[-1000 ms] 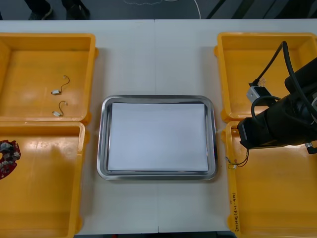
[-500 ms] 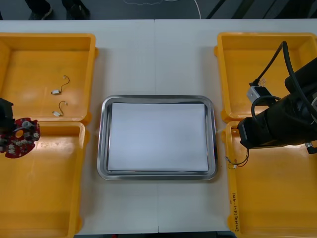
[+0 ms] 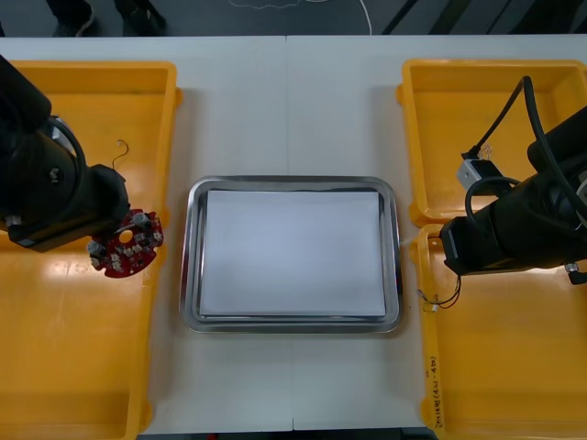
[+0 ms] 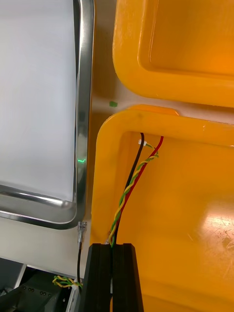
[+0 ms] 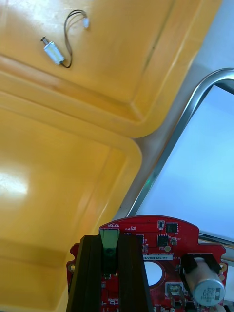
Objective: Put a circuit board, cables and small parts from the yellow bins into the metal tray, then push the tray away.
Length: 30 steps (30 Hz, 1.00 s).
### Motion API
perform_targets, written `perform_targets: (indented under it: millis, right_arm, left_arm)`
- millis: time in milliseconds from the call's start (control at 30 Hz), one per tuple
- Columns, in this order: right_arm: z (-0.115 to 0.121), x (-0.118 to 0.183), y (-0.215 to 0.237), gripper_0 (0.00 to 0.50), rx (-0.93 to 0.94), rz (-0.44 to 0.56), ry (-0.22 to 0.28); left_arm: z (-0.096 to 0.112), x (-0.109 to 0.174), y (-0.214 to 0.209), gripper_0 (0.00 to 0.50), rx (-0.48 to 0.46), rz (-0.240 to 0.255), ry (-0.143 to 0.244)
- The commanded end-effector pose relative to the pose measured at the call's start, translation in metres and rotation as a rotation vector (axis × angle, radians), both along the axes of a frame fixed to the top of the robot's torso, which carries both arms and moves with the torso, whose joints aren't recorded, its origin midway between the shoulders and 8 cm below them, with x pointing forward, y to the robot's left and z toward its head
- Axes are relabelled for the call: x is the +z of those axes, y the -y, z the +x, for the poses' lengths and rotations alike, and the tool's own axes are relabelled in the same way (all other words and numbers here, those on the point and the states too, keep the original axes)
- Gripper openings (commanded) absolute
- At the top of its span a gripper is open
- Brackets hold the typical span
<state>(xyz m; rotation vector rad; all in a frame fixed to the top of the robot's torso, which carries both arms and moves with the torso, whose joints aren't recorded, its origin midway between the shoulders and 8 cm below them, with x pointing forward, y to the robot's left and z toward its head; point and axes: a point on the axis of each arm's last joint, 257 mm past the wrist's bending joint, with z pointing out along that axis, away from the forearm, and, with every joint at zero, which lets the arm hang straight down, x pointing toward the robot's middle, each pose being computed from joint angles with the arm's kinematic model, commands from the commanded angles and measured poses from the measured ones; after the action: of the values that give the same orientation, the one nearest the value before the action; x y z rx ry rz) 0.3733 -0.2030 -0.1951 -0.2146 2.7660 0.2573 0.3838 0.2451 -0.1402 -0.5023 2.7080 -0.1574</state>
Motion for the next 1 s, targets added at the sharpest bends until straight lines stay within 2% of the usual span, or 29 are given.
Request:
perform_targets:
  millis: [33, 100, 300, 600, 767, 1000]
  right_arm:
    - [0.003, 0.012, -0.012, 0.0, 0.042, -0.005, 0.044]
    - [0.003, 0.012, -0.011, 0.0, 0.041, -0.007, 0.045]
    - [0.003, 0.012, -0.011, 0.0, 0.043, -0.005, 0.043]
    - [0.003, 0.012, -0.011, 0.0, 0.043, -0.007, 0.042]
    - [0.003, 0.012, -0.011, 0.0, 0.042, -0.007, 0.043]
    - [0.003, 0.012, -0.011, 0.0, 0.043, -0.007, 0.044]
  left_arm:
    - [0.02, 0.014, 0.029, 0.0, -0.043, -0.021, 0.081]
    - [0.023, 0.011, 0.04, 0.0, -0.045, -0.032, 0.097]
    - [0.031, -0.002, 0.063, 0.0, -0.042, -0.024, 0.131]
    - [0.027, -0.034, 0.086, 0.0, -0.026, -0.027, 0.115]
    - [0.018, -0.054, 0.098, 0.0, -0.036, -0.024, 0.095]
    - [0.01, -0.086, 0.095, 0.0, -0.047, 0.071, 0.065]
